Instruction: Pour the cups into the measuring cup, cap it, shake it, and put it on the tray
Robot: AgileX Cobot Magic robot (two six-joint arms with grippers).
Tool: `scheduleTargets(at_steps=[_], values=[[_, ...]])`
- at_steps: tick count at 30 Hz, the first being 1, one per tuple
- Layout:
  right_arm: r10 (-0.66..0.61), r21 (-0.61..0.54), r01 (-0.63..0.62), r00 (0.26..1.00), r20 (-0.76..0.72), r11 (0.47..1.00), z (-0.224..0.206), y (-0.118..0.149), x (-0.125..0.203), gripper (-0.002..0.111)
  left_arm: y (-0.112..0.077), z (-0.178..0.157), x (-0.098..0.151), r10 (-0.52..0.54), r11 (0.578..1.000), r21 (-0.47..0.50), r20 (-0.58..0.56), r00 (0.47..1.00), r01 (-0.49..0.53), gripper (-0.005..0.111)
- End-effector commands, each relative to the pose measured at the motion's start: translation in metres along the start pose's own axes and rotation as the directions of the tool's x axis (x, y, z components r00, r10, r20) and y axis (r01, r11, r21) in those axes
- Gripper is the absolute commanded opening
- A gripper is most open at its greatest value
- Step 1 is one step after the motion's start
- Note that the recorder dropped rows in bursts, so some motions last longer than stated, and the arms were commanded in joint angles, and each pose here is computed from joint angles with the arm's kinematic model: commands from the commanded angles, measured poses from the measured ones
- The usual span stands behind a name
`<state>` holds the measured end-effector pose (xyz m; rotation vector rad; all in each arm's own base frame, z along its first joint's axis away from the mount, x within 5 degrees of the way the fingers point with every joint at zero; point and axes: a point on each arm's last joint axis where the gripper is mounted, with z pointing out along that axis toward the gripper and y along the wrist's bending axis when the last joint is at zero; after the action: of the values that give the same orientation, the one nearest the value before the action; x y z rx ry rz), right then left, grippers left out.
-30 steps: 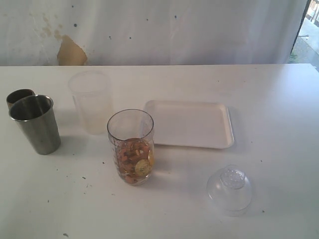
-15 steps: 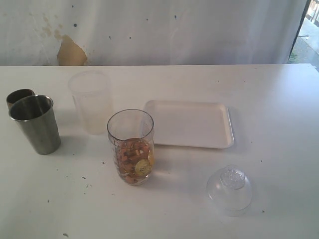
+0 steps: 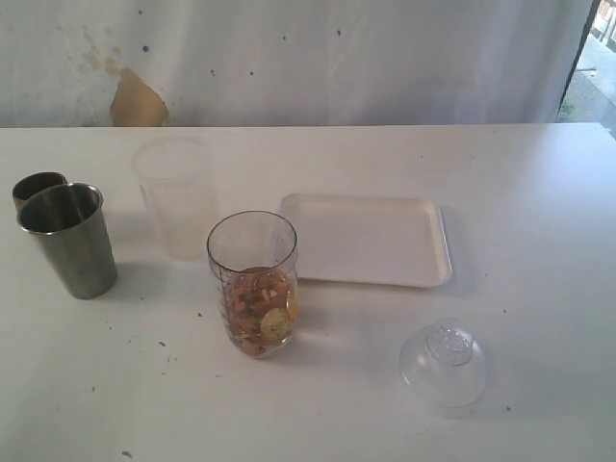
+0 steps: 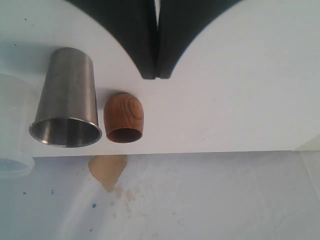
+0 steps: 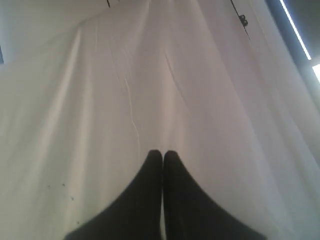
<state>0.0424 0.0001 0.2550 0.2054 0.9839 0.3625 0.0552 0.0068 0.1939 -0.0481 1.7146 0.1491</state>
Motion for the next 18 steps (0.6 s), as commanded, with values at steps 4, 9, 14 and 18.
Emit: scheduleTargets(at_steps=[4, 9, 14, 18], values=[[0.024, 0.033, -0.021, 0.995, -0.099, 0.999, 0.005, 0.004, -0.007, 0.0, 0.0, 0.0, 0.002, -0.002, 1.0, 0.0, -0.004, 1.0, 0.002, 0.0], [-0.171, 0.084, 0.211, 0.925, -0.338, 0.974, 0.032, 0.011, -0.028, 0.0, 0.0, 0.0, 0.002, -0.002, 1.0, 0.0, -0.004, 1.0, 0.002, 0.0], [-0.188, 0.131, 0.355, 0.732, -0.655, 0.926, 0.075, 0.012, -0.046, 0.0, 0.0, 0.0, 0.002, -0.002, 1.0, 0.0, -0.004, 1.0, 0.002, 0.0], [-0.118, 0.001, 0.327, 0.344, -0.932, 0.945, 0.12, 0.012, -0.017, 0.004, 0.0, 0.0, 0.002, -0.002, 1.0, 0.0, -0.004, 1.0, 0.002, 0.0]])
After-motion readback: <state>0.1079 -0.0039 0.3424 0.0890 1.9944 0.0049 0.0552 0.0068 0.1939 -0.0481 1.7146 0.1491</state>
